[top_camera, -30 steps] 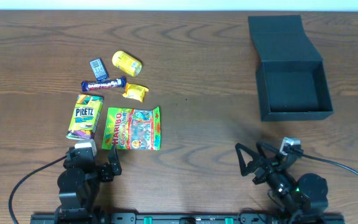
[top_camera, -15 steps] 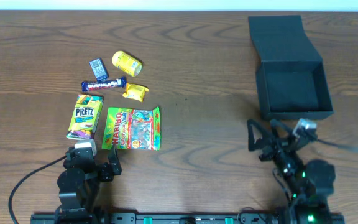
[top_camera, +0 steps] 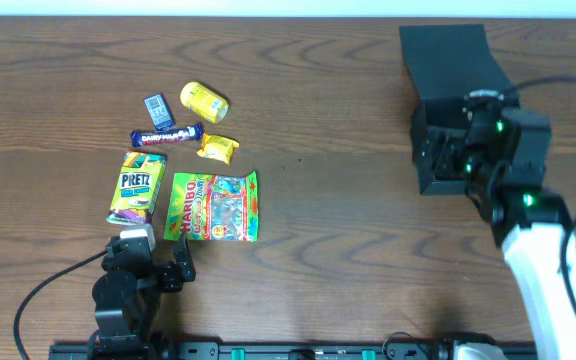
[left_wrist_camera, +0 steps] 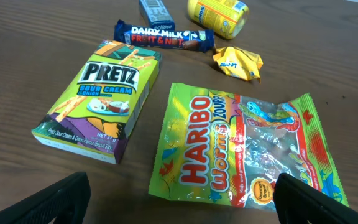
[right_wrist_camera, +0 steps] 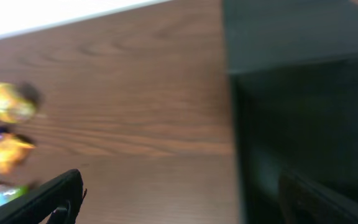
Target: Pack container
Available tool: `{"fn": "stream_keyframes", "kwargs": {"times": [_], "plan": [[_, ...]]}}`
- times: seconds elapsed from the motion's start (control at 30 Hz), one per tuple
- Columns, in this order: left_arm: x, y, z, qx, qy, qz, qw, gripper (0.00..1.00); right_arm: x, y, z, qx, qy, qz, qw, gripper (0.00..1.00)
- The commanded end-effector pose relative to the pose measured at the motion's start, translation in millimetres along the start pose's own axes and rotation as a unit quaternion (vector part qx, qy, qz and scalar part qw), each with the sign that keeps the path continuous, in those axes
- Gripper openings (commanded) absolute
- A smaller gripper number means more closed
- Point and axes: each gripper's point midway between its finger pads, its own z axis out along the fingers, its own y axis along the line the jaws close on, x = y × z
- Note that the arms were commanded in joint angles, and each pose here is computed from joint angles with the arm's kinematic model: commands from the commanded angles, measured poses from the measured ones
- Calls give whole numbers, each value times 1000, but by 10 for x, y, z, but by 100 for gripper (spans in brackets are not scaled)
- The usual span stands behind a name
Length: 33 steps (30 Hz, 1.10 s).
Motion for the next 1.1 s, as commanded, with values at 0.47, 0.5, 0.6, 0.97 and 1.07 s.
{"fn": "stream_keyframes", "kwargs": {"times": [0.47, 0.5, 0.6, 0.97, 1.07], "plan": [[25, 22, 18, -5, 0, 6, 1000, 95, 523, -476, 846, 99, 150, -44, 983, 95], [25, 22, 18, -5, 0, 6, 1000, 95, 583, -496, 894, 100, 160, -43, 981, 95], [24, 22, 18, -5, 0, 6, 1000, 95, 784, -565, 1062, 103, 190, -40, 976, 90], [25, 22, 18, -5, 0, 6, 1000, 95, 900, -355, 1295, 83, 194, -65, 975, 1], [25, 22, 18, -5, 0, 6, 1000, 95, 900, -253, 1281, 100, 199, -75, 972, 1]]}}
